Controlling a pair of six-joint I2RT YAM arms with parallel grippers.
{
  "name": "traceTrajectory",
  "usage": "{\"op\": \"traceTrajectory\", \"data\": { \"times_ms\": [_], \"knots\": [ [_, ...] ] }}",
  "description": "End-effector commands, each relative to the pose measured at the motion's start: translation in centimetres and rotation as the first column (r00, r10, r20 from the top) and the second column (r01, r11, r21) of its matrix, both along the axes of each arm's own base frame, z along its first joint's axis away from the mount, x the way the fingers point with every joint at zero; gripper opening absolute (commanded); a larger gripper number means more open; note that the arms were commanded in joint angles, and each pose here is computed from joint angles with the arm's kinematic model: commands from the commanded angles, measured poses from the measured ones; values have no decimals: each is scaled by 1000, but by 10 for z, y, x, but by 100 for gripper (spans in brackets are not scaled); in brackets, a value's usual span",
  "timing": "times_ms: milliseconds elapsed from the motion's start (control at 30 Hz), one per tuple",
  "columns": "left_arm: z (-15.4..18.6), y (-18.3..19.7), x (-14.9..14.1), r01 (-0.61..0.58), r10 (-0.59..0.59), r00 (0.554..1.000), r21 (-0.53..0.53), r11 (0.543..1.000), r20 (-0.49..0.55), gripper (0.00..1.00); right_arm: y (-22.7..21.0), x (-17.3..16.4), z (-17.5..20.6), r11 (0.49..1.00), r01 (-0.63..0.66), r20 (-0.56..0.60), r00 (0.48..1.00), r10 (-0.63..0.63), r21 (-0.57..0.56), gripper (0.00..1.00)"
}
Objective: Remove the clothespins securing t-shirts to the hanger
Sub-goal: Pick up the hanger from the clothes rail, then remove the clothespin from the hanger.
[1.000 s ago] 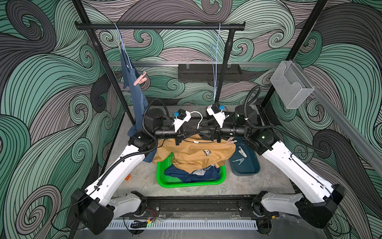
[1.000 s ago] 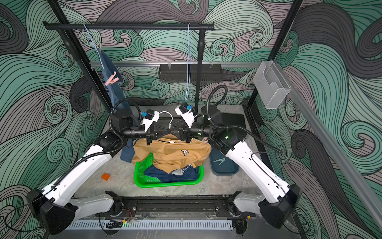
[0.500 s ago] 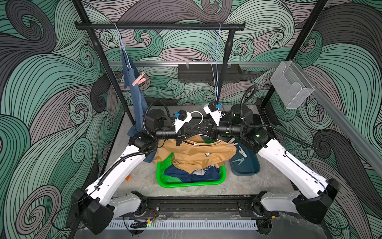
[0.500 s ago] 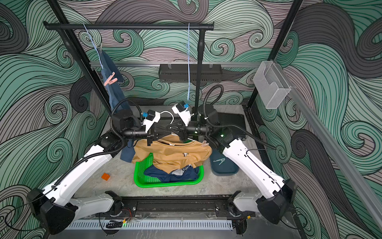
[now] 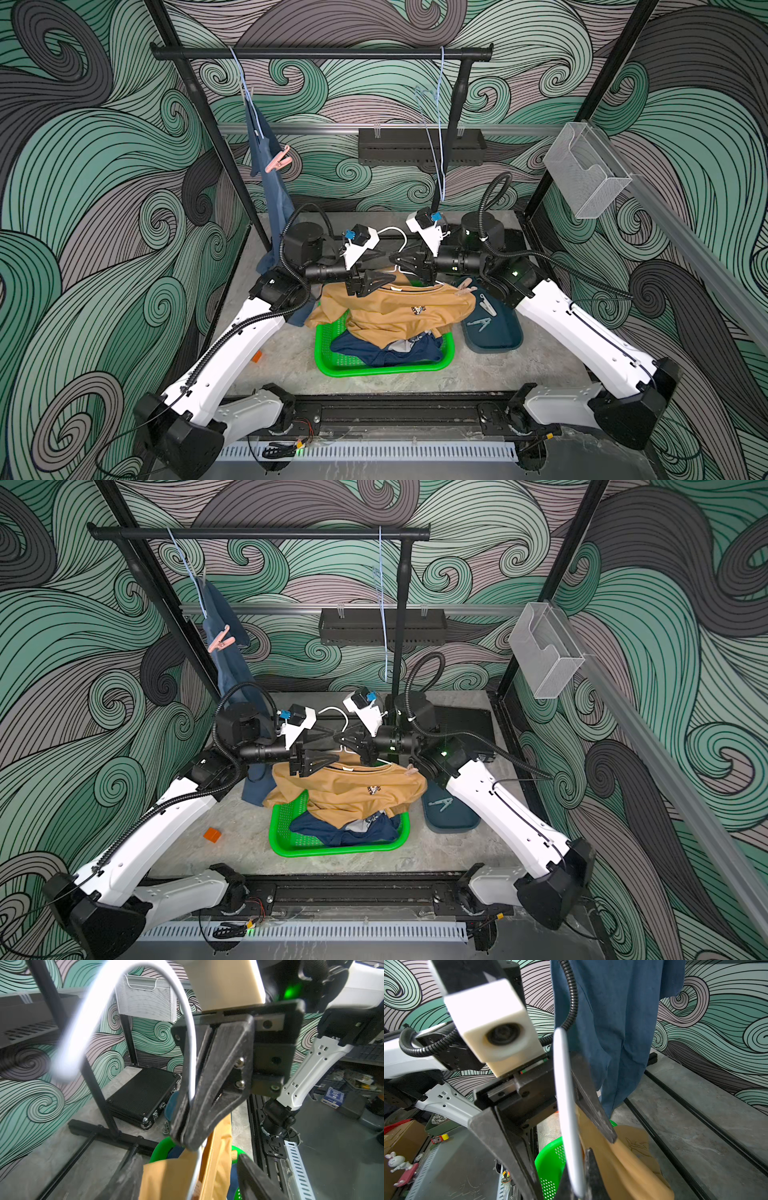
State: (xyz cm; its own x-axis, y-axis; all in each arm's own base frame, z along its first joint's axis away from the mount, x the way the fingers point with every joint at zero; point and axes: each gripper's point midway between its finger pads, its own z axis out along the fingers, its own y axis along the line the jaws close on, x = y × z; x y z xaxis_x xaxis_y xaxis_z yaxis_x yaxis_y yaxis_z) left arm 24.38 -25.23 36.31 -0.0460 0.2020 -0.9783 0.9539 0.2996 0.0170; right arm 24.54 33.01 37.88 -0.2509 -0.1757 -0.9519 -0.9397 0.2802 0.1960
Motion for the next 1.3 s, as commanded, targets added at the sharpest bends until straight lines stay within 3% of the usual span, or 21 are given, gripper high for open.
{"op": "traceTrajectory", "data": {
  "times_ms": [0,533,867,1100,1267],
  "knots": [
    [3,19,-2,-69,68,998,24,997,14,74,-2,-1,8,1000,5,47,999,-5,7,0],
    [6,96,-12,-237,233,972,-142,961,-42,78,-8,-12,11,1000,-25,65,998,24,4,0],
    [8,118,-20,-229,226,968,-17,973,-113,80,-7,-15,11,999,-46,58,997,46,-2,0],
    [-4,120,-39,-136,153,976,110,985,-158,80,-7,-15,13,999,-48,60,997,48,-3,0],
    [-6,118,-44,-84,109,986,182,980,-130,80,-6,-15,12,999,-53,56,997,53,-5,0]
  ]
}}
